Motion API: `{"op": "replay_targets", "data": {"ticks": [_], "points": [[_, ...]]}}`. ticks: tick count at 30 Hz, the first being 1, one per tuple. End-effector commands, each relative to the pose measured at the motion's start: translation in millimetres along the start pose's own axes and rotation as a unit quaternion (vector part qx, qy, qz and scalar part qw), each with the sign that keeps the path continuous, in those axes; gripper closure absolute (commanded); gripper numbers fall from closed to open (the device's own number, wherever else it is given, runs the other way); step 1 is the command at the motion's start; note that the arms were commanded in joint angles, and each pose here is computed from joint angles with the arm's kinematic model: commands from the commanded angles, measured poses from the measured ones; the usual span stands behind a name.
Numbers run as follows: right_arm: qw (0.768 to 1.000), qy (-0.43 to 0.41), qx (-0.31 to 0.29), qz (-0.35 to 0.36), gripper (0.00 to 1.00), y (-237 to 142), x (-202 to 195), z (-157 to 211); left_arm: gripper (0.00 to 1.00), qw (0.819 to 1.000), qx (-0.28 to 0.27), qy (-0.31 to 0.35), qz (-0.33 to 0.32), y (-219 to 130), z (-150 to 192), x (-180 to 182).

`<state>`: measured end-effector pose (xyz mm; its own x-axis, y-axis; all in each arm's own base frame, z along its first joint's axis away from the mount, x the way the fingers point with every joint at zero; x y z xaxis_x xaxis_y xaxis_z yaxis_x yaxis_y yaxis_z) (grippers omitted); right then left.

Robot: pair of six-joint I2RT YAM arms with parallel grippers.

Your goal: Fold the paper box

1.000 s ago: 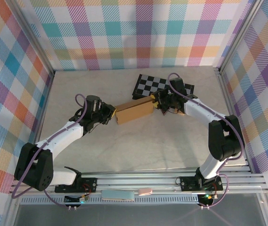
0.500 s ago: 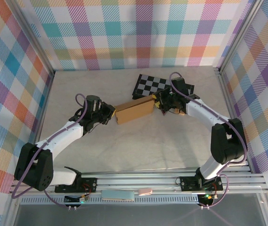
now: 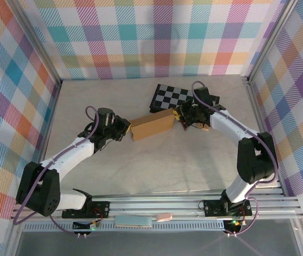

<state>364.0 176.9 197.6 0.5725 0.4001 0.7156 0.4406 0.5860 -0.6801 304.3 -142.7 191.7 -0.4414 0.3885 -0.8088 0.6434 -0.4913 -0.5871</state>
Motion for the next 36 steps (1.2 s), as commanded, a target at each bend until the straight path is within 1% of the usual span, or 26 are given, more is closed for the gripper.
{"op": "replay_targets", "data": {"ticks": [1, 3, 4, 6, 8, 10, 13, 15, 18, 23, 27, 29, 31, 34, 36], "points": [[0.98, 0.059, 0.034, 0.188, 0.79, 14.9, -73.8, 7.2, 0.9, 0.992, 0.009, -0.032, -0.124, 4.6, 2.5, 53.7], [0.982, 0.059, 0.037, 0.176, 0.73, 16.2, -69.3, 7.6, 0.9, 0.992, 0.01, -0.032, -0.123, 5.1, 2.2, 52.7], [0.986, 0.049, 0.027, 0.159, 0.7, 11.8, -60.0, 7.0, 0.9, 0.992, 0.011, -0.031, -0.122, 5.6, 2.2, 51.8], [0.992, 0.007, -0.008, 0.127, 0.61, -4.2, -34.3, 9.0, 0.91, 0.992, 0.012, -0.026, -0.121, 5.4, 2.0, 49.7], [0.994, -0.041, -0.039, 0.09, 0.51, -23.7, -2.2, 17.8, 0.9, 0.993, 0.014, -0.018, -0.12, 4.8, 1.7, 46.8], [0.994, -0.06, -0.044, 0.075, 0.42, -30.3, 19.6, 30.1, 0.91, 0.993, 0.016, -0.01, -0.12, 4.1, 1.6, 45.0], [0.995, -0.041, -0.036, 0.089, 0.28, -20.0, 34.0, 49.8, 0.91, 0.992, 0.018, -0.003, -0.121, 3.1, 2.1, 44.3], [0.994, -0.01, -0.024, 0.105, 0.24, -4.3, 32.7, 57.7, 0.91, 0.993, 0.019, 0.0, -0.121, 2.6, 2.1, 43.8], [0.994, 0.024, 0.001, 0.107, 0.22, 21.5, 34.0, 64.2, 0.91, 0.992, 0.021, 0.005, -0.121, 2.6, 2.3, 42.5], [0.994, 0.008, 0.009, 0.112, 0.22, 44.9, 50.9, 63.8, 0.91, 0.993, 0.024, 0.015, -0.119, 1.1, 2.1, 37.6], [0.994, 0.006, 0.021, 0.112, 0.29, 63.0, 47.9, 63.9, 0.9, 0.991, 0.031, 0.026, -0.127, -2.8, 3.0, 35.5], [0.994, 0.007, 0.018, 0.112, 0.31, 63.1, 42.5, 64.2, 0.89, 0.991, 0.032, 0.033, -0.127, -5.5, 3.3, 33.6], [0.995, 0.006, 0.014, 0.101, 0.37, 60.6, 37.7, 64.1, 0.89, 0.991, 0.034, 0.036, -0.127, -7.5, 4.0, 33.3], [0.995, 0.01, 0.015, 0.102, 0.42, 53.8, 27.9, 66.5, 0.89, 0.991, 0.036, 0.037, -0.124, -9.6, 4.9, 32.0], [0.994, 0.005, 0.021, 0.103, 0.43, 44.6, 21.0, 69.9, 0.89, 0.991, 0.038, 0.041, -0.121, -12.7, 5.4, 28.2]]}}
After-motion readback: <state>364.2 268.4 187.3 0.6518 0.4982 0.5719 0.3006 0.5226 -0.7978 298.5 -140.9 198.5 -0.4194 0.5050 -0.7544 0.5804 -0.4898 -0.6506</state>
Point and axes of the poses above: each hand's point on the last joint's axis, 136 mm out from that joint toward the fingers, its own y axis out along the fingers, its own x axis along the line the jaws close on, z = x × y, the point moved 7 cm from there along -y, back along the fingers, and after that the axes turned 3 degrees about -y, right-handed, at the moved point
